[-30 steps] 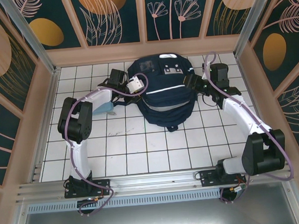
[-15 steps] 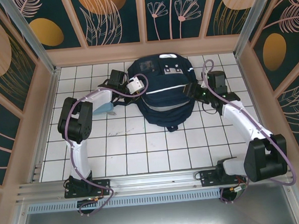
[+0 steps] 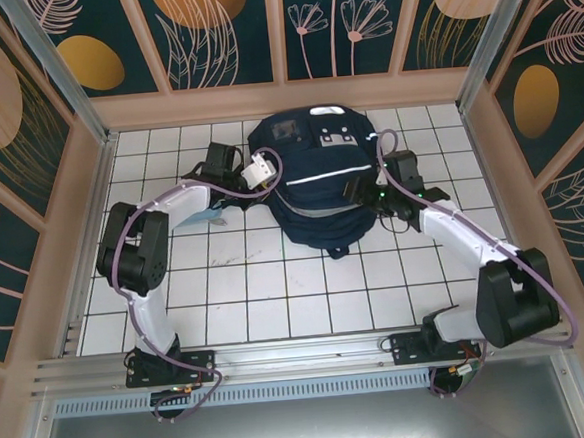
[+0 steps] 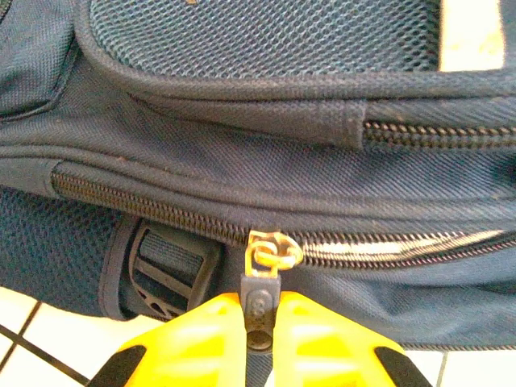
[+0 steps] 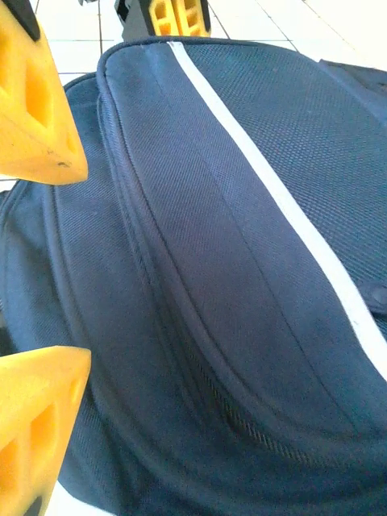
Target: Pack the student bag
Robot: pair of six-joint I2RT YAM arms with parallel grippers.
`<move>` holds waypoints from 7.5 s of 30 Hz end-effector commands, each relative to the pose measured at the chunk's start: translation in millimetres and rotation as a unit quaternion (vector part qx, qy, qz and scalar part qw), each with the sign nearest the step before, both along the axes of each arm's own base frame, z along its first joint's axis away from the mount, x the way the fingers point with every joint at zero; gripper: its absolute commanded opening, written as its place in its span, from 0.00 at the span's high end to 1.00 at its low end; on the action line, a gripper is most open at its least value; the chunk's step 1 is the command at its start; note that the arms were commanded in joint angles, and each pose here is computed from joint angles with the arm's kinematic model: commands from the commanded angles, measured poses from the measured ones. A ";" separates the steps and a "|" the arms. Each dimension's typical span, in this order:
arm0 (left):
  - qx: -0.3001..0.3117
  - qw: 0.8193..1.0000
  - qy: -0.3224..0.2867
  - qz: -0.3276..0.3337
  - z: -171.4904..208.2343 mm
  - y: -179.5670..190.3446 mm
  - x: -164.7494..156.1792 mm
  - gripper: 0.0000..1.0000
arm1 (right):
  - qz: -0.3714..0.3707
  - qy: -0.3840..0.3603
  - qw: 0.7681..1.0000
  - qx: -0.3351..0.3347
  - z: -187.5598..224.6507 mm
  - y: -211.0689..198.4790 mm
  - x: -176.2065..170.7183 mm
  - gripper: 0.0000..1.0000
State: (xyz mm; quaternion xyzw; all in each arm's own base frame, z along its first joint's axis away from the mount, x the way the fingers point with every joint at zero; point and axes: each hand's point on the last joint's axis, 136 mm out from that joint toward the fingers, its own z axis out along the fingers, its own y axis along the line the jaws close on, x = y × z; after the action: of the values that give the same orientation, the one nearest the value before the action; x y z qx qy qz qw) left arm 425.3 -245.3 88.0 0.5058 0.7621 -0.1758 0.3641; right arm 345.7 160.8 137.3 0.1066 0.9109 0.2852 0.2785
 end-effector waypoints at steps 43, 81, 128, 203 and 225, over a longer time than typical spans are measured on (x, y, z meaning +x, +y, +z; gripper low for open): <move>-0.140 0.984 0.097 0.043 36.0 -69.9 -121.3 0.47 | 0.003 -0.031 0.999 0.018 14.2 33.7 14.0 0.46; -0.252 0.814 0.220 0.474 41.8 32.1 -44.5 0.32 | -0.006 0.052 0.989 -0.136 -53.5 137.0 -32.6 0.78; -0.403 0.735 0.420 0.346 24.3 -52.5 -36.6 0.55 | 0.114 -0.043 0.990 -0.067 1.2 157.6 -27.8 1.00; -0.459 0.623 0.432 0.463 38.9 -18.3 -63.2 0.51 | 0.159 -0.081 0.976 -0.128 21.3 109.5 -21.6 1.00; -0.445 0.599 0.433 0.506 -5.3 -10.1 -67.6 0.93 | 0.045 -0.038 0.953 -0.297 -9.6 -0.9 -2.9 1.00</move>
State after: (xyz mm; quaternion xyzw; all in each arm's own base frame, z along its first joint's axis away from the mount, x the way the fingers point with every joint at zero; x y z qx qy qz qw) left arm 357.9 -265.2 97.6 -0.3101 0.7858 -0.4993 0.1923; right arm 328.1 210.4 122.2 -0.0703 0.9501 0.0943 0.2889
